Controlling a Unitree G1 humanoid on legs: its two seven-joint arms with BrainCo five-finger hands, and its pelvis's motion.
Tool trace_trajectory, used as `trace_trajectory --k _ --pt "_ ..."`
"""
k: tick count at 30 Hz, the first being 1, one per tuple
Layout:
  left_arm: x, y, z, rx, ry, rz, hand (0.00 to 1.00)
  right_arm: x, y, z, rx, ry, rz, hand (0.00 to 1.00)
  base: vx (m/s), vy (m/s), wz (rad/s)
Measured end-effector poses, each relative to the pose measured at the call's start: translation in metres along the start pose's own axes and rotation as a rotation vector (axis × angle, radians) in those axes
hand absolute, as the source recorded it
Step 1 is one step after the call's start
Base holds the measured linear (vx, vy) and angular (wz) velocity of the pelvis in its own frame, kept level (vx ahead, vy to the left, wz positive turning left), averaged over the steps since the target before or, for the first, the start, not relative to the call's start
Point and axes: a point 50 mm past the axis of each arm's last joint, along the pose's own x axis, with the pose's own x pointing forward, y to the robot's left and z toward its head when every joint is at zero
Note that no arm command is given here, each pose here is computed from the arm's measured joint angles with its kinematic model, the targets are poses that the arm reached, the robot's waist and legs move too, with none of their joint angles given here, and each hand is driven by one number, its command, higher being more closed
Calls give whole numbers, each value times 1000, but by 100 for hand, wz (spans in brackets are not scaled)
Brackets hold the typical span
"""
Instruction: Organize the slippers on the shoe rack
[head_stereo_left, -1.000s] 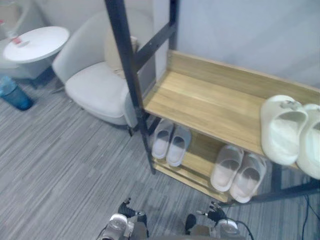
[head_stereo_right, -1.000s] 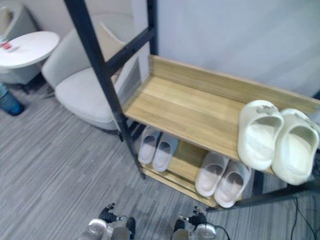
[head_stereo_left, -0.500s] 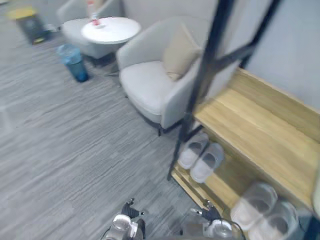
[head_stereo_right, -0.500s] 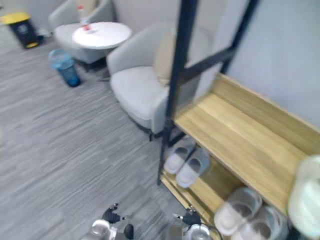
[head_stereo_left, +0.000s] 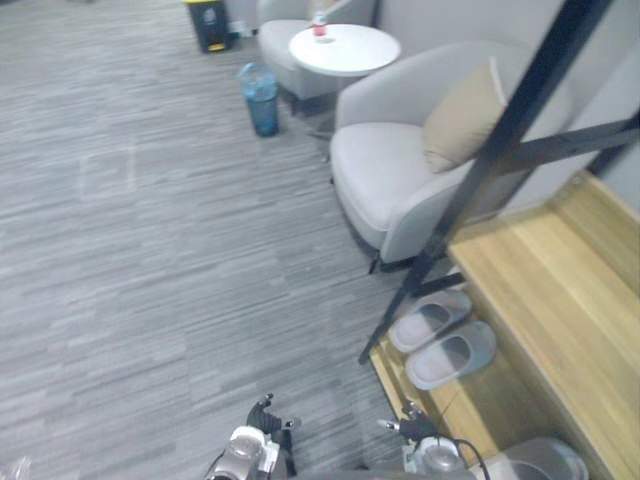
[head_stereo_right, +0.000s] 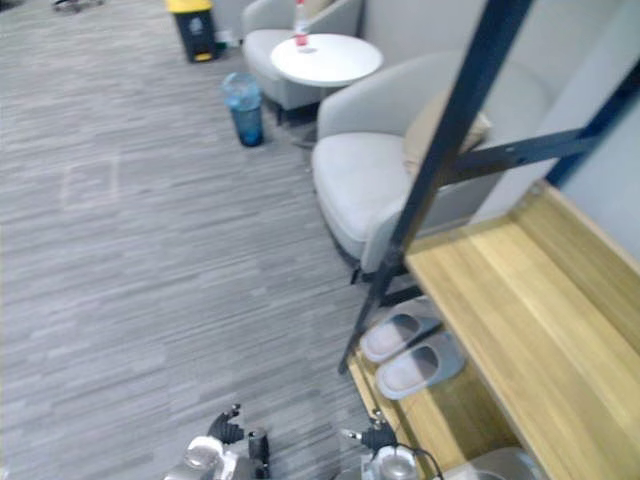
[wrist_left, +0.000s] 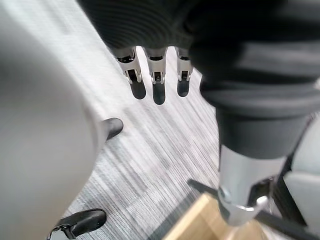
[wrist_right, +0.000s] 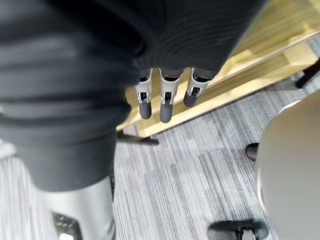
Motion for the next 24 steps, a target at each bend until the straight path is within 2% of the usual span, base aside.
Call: trace_trajectory --k 3,8,16,20,22,24 --pt "2 2 10 -1 -30 7 0 -2 -2 -3 39 3 -15 0 -103 197 119" --pt "0 4 1 -10 1 13 0 -3 -5 4 55 -44 -15 0 174 237 72" --pt "3 4 7 -41 2 17 0 -3 -2 11 83 -89 -7 0 433 120 100" --pt "2 -5 6 -153 18 23 0 2 -7 22 61 -104 -15 0 809 24 106" --pt "-2 -6 -6 -229 55 44 0 1 -3 25 32 -117 3 0 667 -37 39" --pt "-2 -8 0 -278 33 50 0 3 -3 27 6 -107 10 0 583 11 -9"
